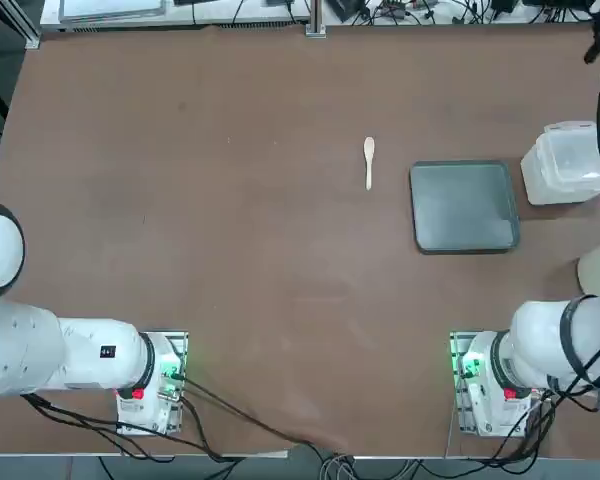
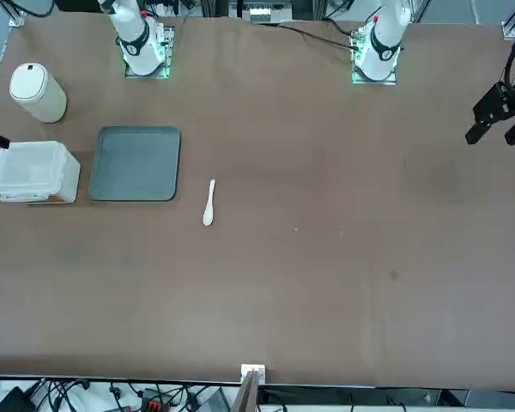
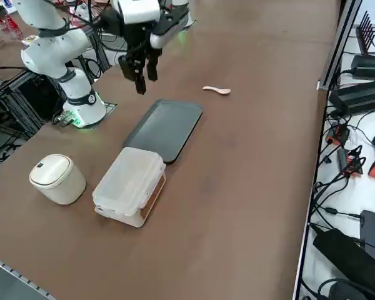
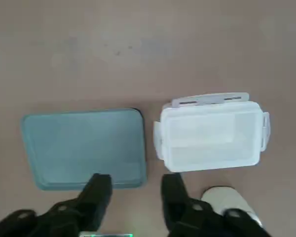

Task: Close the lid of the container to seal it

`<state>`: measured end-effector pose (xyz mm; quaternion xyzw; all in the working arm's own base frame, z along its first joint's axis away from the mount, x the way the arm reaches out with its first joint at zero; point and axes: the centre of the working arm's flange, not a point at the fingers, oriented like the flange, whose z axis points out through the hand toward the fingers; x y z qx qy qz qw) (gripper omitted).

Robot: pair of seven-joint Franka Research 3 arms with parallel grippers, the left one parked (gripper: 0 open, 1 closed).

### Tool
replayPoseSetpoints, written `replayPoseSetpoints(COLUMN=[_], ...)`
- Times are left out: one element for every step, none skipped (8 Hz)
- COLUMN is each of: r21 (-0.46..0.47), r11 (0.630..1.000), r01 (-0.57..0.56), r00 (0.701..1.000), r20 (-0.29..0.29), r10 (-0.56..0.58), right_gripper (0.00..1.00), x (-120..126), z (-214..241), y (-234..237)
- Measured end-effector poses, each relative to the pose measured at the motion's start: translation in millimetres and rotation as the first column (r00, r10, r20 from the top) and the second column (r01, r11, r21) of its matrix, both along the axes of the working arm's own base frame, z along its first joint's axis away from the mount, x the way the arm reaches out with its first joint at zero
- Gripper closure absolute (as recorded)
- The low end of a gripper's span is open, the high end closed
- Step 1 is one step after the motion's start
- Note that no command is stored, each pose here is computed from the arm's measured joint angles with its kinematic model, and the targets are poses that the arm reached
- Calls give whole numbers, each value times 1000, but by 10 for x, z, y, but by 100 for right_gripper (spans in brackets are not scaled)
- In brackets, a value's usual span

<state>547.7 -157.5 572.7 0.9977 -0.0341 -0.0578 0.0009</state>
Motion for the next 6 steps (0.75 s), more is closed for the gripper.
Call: replayPoseSetpoints(r21=[-7,-15,-21,-15,-4,1], r11=[1000,998,995,993,994,994], r01=[23,54,93,113,112,107], r00=[1000,998,996,993,994,994], r20=[15,22,16,13,20,27], r10=[-23,-54,-93,-113,-112,-107], right_gripper=[15,1,0,0,0,0], x=[15,33,34,31,28,21], z=[92,162,218,308,427,509], y=[211,470,722,907,1022,1060])
